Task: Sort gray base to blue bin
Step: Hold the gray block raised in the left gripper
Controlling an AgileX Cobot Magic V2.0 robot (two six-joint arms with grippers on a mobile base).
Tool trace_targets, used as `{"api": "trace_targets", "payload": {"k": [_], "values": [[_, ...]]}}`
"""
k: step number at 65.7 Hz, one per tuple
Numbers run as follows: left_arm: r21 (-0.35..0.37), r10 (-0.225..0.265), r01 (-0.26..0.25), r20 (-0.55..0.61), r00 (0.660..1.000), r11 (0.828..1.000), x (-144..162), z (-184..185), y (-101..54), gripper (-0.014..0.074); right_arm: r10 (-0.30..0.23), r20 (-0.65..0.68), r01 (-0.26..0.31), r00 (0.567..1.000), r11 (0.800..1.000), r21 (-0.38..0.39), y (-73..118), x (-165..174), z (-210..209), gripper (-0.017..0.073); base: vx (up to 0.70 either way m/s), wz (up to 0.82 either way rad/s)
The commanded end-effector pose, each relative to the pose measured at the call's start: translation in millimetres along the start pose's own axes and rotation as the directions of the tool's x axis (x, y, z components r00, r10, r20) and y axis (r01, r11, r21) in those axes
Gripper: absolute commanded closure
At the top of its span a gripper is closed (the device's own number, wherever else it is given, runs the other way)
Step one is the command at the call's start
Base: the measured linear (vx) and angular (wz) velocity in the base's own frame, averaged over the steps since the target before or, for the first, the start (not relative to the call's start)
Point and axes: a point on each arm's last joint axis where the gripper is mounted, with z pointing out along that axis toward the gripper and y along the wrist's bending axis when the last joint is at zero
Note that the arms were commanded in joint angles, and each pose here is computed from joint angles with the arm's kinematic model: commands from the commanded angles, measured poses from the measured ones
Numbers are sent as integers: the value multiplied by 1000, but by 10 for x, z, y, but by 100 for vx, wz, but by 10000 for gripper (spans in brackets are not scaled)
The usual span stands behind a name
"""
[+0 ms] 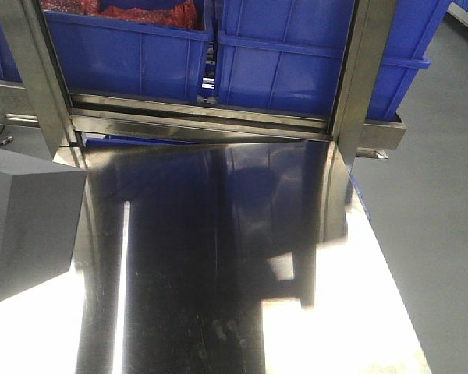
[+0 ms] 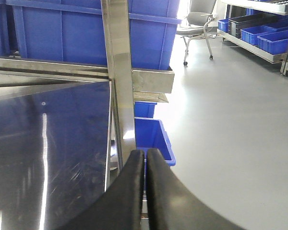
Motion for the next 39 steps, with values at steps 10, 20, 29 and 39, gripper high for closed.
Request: {"api": "trace_targets", "payload": {"k": [10,20,29,39], "values": [[15,-30,28,134,991,999,-198,-12,-21,600,-17,74,16,997,1000,10,-5,-62,-2,564,0,0],[15,-30,28,134,991,999,-198,-12,-21,600,-17,74,16,997,1000,10,-5,-62,-2,564,0,0],[15,-30,28,134,991,999,-198,-12,-21,600,-17,74,16,997,1000,10,-5,-62,-2,564,0,0],[15,-30,28,134,991,999,-198,-12,-21,600,-17,74,16,997,1000,10,-5,-62,-2,564,0,0]]}}
